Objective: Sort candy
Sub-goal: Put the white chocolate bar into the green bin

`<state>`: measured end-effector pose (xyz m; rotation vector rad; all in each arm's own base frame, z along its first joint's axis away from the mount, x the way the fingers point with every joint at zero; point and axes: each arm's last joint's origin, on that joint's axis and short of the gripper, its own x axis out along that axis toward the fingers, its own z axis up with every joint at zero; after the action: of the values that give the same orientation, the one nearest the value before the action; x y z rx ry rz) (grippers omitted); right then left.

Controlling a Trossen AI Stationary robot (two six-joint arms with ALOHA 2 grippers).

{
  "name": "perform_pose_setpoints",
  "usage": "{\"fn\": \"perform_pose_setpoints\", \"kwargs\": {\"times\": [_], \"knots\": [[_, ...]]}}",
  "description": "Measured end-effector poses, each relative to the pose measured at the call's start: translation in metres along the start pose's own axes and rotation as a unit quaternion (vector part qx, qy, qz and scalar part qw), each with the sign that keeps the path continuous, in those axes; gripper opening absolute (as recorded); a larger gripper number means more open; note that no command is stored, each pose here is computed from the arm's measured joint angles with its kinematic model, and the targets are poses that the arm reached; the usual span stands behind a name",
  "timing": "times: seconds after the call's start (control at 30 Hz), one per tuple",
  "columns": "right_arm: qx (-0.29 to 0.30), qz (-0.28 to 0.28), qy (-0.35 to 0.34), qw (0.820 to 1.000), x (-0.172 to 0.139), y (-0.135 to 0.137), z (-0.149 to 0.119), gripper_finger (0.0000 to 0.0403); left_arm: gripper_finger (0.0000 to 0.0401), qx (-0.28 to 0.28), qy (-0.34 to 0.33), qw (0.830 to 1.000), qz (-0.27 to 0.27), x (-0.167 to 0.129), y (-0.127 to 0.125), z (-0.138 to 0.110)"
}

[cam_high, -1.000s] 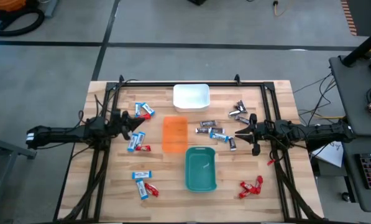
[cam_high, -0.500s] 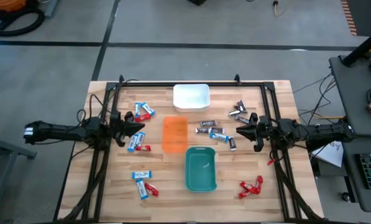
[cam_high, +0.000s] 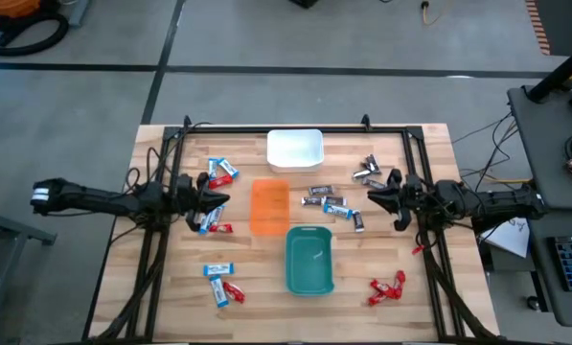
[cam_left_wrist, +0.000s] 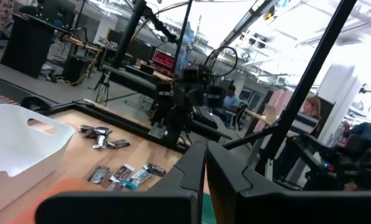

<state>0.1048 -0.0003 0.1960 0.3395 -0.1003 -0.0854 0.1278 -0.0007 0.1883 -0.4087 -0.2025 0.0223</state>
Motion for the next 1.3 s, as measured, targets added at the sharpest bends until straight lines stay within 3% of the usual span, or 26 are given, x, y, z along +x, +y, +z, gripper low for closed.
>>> {"fn": "perform_pose_setpoints", "kwargs": {"times": [0.27, 0.37, 0.53, 0.73, 0.87, 1.07, 1.3], "knots": [[-0.008, -0.016, -0.008, 1.000, 0.000, -0.001, 0.001, 0.0052, 0.0000, 0.000, 0.016, 1.000, 0.007, 0.002, 0.002, -0.004], [-0.012, -0.050, -0.007, 0.999, 0.003, -0.003, 0.000, 0.0052, 0.0000, 0.003, 0.000, 1.000, 0.013, 0.003, 0.001, -0.002], [-0.038, -0.081, 0.005, 0.996, 0.014, -0.004, -0.004, 0.0052, 0.0000, 0.055, -0.026, 0.998, 0.005, 0.010, -0.005, 0.012], [-0.078, -0.112, 0.081, 0.987, 0.036, 0.000, -0.001, 0.0052, 0.0000, 0.128, -0.017, 0.992, 0.009, 0.022, -0.012, 0.026], [-0.115, -0.136, 0.168, 0.970, 0.050, 0.004, 0.006, 0.0052, 0.0000, 0.155, 0.019, 0.987, 0.019, 0.031, -0.014, 0.027], [-0.128, -0.176, 0.308, 0.926, 0.068, 0.007, 0.008, 0.0052, 0.0000, 0.161, 0.065, 0.984, 0.030, 0.041, -0.013, 0.024], [-0.114, -0.213, 0.392, 0.887, 0.082, 0.005, -0.003, 0.0052, 0.0000, 0.164, 0.077, 0.983, 0.036, 0.046, -0.012, 0.021]]}}
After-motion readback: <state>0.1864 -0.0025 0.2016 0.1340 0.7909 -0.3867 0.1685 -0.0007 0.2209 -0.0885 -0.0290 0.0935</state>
